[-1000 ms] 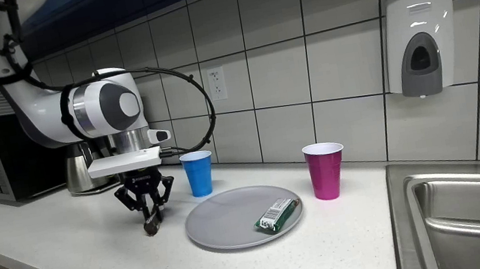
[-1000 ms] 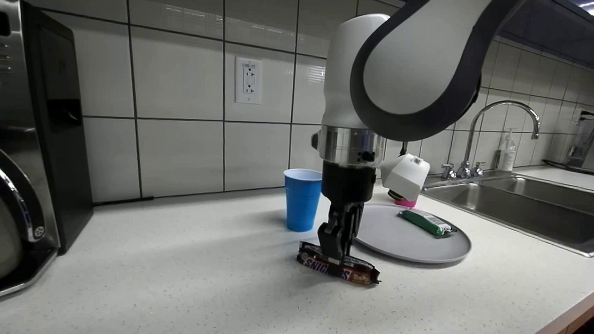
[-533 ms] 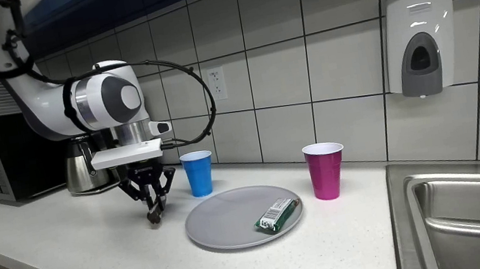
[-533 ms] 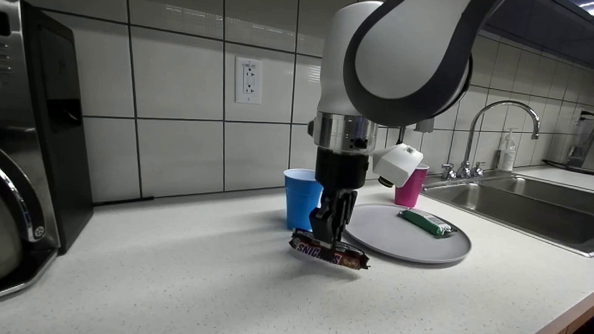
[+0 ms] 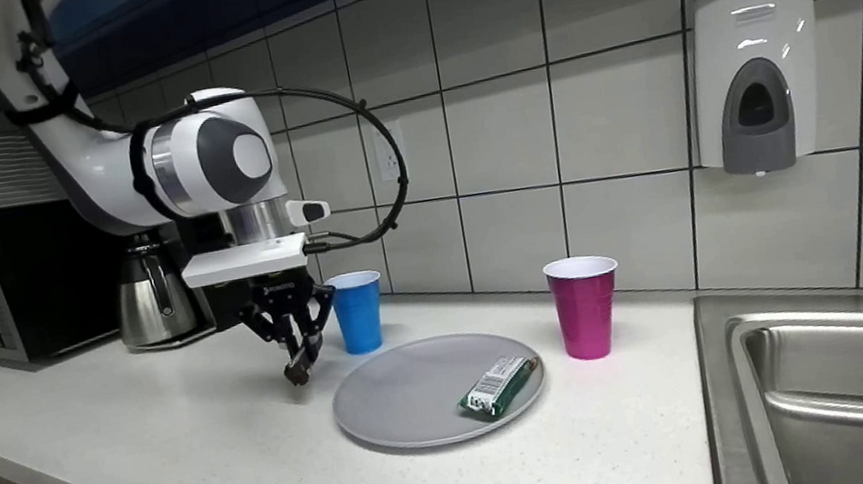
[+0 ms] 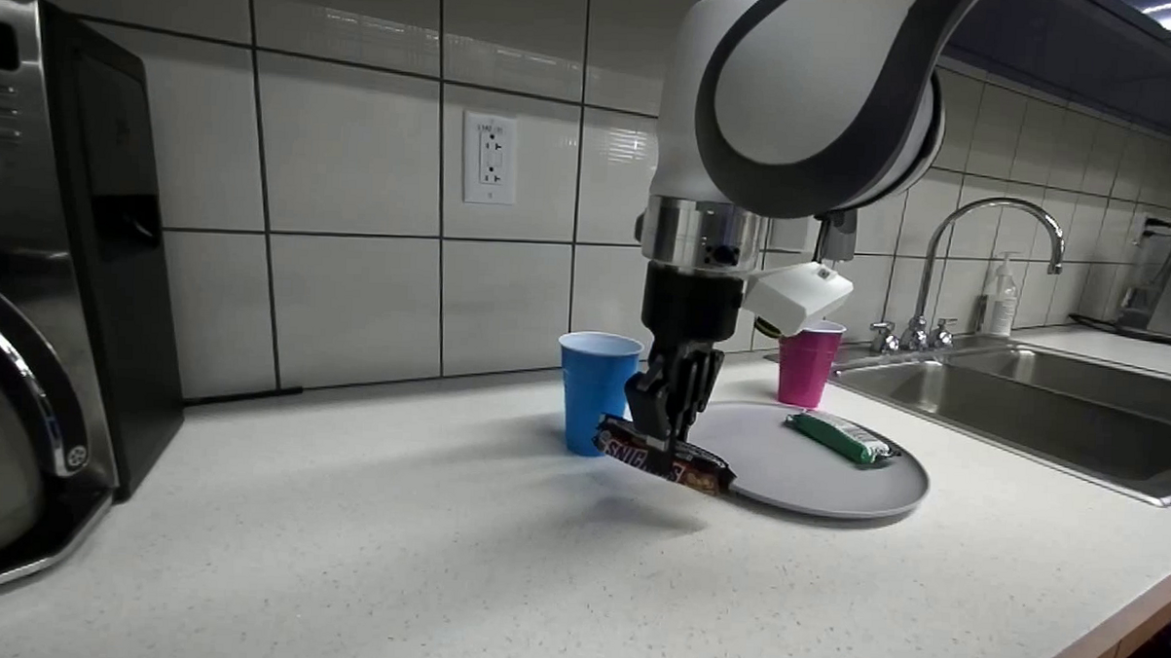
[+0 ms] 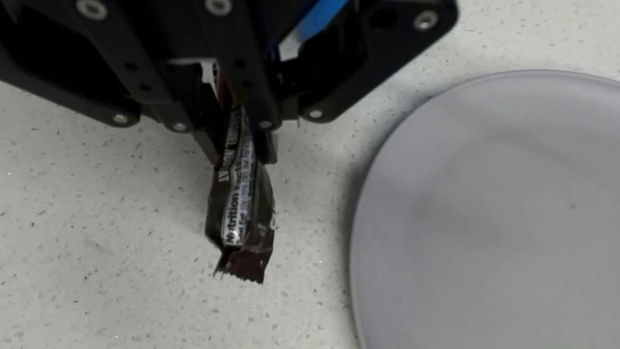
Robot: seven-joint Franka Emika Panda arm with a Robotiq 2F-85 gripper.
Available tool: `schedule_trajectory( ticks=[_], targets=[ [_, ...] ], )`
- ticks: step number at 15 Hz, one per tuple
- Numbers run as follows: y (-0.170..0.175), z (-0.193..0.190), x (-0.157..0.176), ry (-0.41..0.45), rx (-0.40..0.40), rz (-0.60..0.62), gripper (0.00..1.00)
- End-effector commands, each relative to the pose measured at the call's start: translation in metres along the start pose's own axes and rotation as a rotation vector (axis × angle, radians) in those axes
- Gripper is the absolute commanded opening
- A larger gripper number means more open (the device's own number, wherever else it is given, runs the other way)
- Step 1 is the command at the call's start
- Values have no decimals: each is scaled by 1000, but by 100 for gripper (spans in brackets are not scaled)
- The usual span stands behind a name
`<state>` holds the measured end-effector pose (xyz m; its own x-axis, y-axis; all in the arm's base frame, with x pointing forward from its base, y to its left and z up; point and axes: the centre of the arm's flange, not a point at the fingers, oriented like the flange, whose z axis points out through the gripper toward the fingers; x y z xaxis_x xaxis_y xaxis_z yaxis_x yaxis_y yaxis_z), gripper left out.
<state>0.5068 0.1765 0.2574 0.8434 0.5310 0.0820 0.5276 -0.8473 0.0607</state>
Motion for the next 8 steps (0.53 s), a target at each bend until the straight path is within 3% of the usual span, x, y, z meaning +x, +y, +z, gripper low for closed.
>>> schedule_trajectory(
  ticks=[1,8],
  targets=[
    [23,-16,-10,11,-10,95,5],
    [66,-16,-23,13,-13,253,5]
  ],
)
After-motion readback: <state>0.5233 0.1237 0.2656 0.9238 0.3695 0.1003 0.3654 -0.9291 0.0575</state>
